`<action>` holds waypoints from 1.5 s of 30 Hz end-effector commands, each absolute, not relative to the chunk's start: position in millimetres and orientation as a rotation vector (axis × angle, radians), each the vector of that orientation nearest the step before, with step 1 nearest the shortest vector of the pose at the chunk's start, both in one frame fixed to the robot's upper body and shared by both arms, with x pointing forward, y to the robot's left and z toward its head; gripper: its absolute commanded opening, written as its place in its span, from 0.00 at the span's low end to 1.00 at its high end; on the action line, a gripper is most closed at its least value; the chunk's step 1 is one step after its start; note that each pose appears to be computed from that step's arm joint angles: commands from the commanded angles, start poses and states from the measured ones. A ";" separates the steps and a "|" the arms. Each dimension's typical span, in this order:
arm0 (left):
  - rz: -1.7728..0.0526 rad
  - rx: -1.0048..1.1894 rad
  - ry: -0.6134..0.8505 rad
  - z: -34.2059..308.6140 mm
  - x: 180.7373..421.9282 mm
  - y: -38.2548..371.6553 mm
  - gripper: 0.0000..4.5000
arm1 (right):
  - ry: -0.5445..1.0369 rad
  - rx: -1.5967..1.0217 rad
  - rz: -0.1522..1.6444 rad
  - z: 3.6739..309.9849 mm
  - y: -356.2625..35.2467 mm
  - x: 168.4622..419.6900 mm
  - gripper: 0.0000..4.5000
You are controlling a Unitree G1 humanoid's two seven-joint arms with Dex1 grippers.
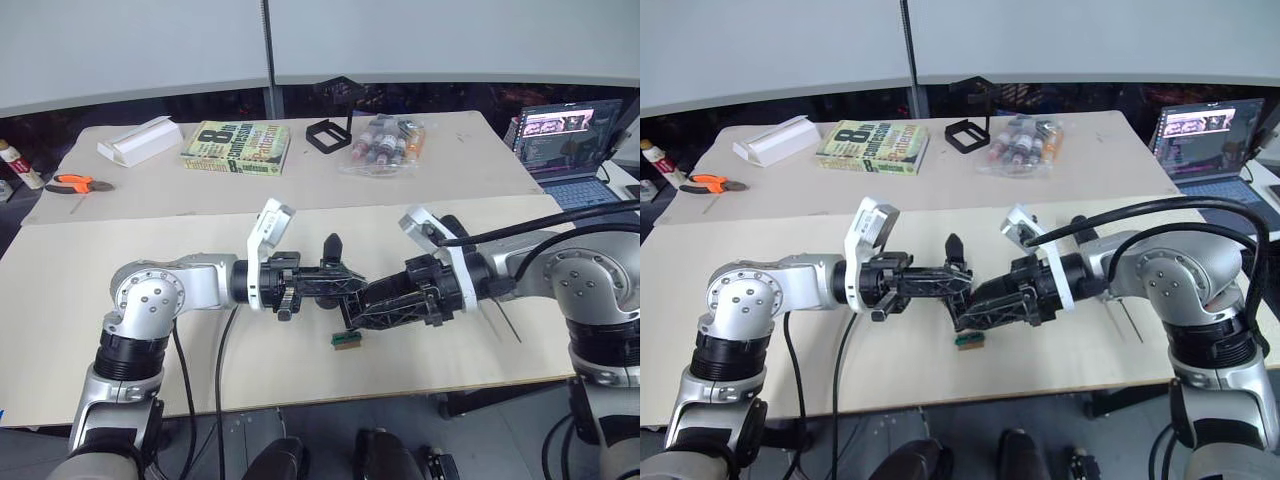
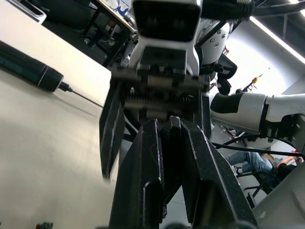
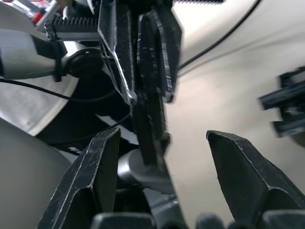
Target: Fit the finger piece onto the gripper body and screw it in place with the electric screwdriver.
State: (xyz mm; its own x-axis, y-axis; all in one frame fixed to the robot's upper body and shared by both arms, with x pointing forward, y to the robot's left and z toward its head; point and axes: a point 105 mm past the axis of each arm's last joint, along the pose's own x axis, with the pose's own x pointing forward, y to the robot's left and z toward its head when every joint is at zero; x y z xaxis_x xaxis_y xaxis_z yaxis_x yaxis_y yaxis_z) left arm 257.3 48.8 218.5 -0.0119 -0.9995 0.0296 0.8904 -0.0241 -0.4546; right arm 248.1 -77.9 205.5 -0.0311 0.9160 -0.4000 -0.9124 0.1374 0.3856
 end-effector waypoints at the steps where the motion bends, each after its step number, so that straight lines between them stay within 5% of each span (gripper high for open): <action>1: -1.571 -0.370 0.327 224.6 256.3 47.4 0.01 | 0.614 0.011 1.497 217.9 -73.5 242.8 0.71; 13: -1.559 -0.348 0.347 218.8 256.4 46.7 0.01 | 0.600 0.015 1.502 218.2 -67.0 243.1 0.71; 22: -1.561 -0.335 0.345 220.5 258.1 48.3 0.01 | 0.597 0.007 1.482 214.9 -63.8 247.7 0.10; 28: -1.615 -0.385 0.227 237.9 255.8 46.7 0.01 | 0.584 0.010 1.503 214.5 -64.3 243.3 0.10; 37: -1.475 -0.178 -0.010 242.3 273.2 90.7 0.97 | 0.434 0.002 1.518 219.8 -74.0 243.6 0.09; 41: -1.324 -0.003 -0.150 237.3 295.6 133.4 1.00 | 0.285 0.001 1.529 225.3 -78.4 246.5 0.09; 45: -1.237 0.086 -0.095 206.3 305.7 161.2 1.00 | 0.103 -0.138 1.503 217.5 -85.2 254.6 0.09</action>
State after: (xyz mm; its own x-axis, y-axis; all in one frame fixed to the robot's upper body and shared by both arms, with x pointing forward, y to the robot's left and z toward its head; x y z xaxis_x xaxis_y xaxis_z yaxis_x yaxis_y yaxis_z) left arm 305.0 157.8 202.5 0.3201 -0.9472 0.0150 0.9460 0.3205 0.0488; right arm 255.3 -84.0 208.2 0.0584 0.9859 -0.1569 -0.9888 0.0788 0.1267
